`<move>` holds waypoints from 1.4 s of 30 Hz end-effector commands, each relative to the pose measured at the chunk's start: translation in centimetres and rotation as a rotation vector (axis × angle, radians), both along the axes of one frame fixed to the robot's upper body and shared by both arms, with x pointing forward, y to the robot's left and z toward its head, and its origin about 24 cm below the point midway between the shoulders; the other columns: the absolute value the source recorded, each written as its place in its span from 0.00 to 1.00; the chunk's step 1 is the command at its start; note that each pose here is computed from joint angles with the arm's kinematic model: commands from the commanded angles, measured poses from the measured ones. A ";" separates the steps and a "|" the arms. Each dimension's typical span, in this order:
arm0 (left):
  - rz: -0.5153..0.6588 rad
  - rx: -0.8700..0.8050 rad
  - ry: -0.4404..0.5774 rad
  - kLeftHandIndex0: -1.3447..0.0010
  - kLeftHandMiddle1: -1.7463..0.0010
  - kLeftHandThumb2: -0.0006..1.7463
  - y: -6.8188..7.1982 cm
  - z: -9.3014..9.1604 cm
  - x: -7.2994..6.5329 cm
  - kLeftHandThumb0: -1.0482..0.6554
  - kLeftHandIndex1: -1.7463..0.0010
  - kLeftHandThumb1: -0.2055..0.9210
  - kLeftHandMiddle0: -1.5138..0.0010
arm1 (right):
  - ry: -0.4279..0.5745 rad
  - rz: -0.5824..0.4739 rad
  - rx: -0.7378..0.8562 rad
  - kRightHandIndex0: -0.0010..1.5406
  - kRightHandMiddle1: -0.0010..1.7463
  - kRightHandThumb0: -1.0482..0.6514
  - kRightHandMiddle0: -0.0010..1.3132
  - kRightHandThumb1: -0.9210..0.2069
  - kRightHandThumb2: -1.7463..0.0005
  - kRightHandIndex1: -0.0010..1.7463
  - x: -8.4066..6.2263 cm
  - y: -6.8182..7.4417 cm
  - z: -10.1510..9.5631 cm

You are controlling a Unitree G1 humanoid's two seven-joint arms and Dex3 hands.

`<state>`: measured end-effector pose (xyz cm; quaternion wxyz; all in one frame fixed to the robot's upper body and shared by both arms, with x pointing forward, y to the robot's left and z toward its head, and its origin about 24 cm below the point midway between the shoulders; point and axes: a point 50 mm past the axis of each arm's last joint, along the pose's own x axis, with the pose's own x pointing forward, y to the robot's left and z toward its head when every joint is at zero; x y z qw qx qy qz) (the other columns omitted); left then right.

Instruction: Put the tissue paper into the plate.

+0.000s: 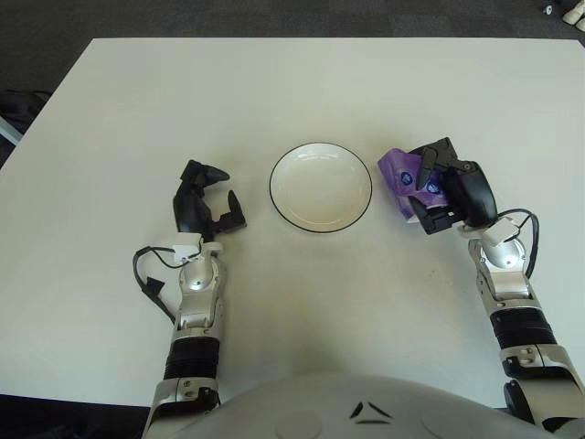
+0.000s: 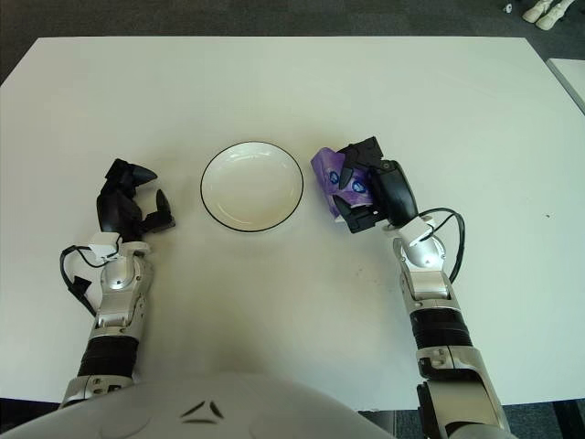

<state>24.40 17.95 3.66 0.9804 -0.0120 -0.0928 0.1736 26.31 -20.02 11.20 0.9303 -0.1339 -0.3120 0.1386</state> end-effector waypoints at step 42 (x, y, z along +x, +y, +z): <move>0.023 -0.028 0.204 0.58 0.00 0.88 0.3 -4.0 -1.6 0.61 0.00 0.30 0.55 | 0.311 0.740 0.402 0.68 1.00 0.57 0.57 0.92 0.01 0.87 1.0 2.1 2.5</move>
